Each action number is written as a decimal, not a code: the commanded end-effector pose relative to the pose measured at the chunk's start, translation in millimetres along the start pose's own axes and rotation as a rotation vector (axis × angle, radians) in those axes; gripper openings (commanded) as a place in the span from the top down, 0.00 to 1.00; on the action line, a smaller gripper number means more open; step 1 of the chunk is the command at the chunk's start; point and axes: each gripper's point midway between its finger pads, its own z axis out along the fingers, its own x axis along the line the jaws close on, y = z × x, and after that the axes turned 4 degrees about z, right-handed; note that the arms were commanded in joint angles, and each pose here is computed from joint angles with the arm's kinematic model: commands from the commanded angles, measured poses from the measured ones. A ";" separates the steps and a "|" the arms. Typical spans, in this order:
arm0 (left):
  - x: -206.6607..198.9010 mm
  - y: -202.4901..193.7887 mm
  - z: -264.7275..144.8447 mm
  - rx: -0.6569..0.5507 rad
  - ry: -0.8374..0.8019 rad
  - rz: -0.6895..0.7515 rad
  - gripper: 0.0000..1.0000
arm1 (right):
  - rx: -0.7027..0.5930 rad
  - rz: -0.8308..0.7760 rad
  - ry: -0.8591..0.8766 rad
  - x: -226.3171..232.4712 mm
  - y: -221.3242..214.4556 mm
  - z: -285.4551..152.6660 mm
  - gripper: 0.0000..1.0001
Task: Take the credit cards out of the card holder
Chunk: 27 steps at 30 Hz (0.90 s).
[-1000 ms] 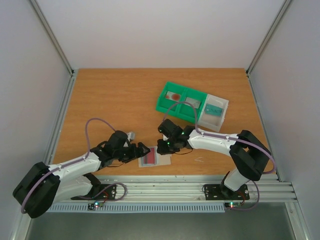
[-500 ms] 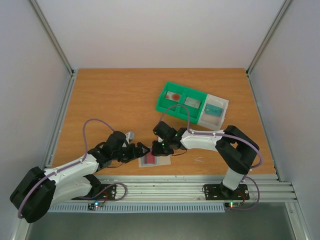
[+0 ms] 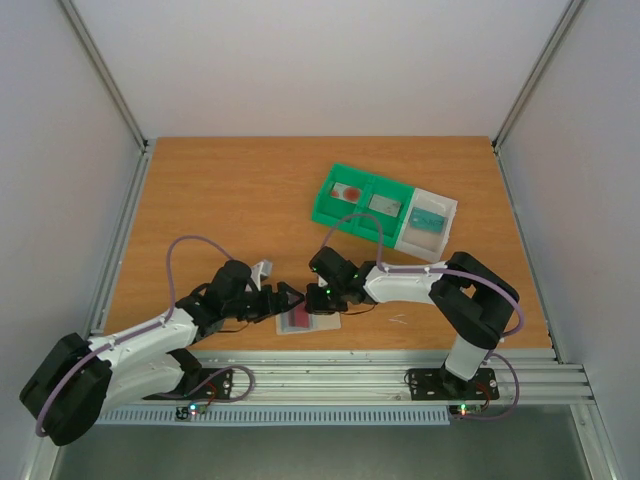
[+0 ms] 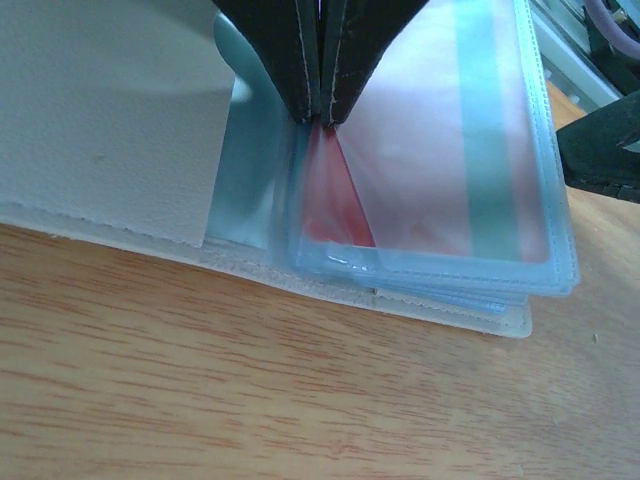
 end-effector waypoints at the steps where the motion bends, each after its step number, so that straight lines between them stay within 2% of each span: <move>1: -16.2 7.6 1.3 -0.025 -0.078 0.038 0.05 | 0.012 0.016 -0.027 -11.0 -8.4 5.6 0.98; 27: -17.5 10.5 4.7 -0.028 -0.085 0.029 0.05 | 0.009 0.025 0.015 -8.6 -9.9 9.4 0.98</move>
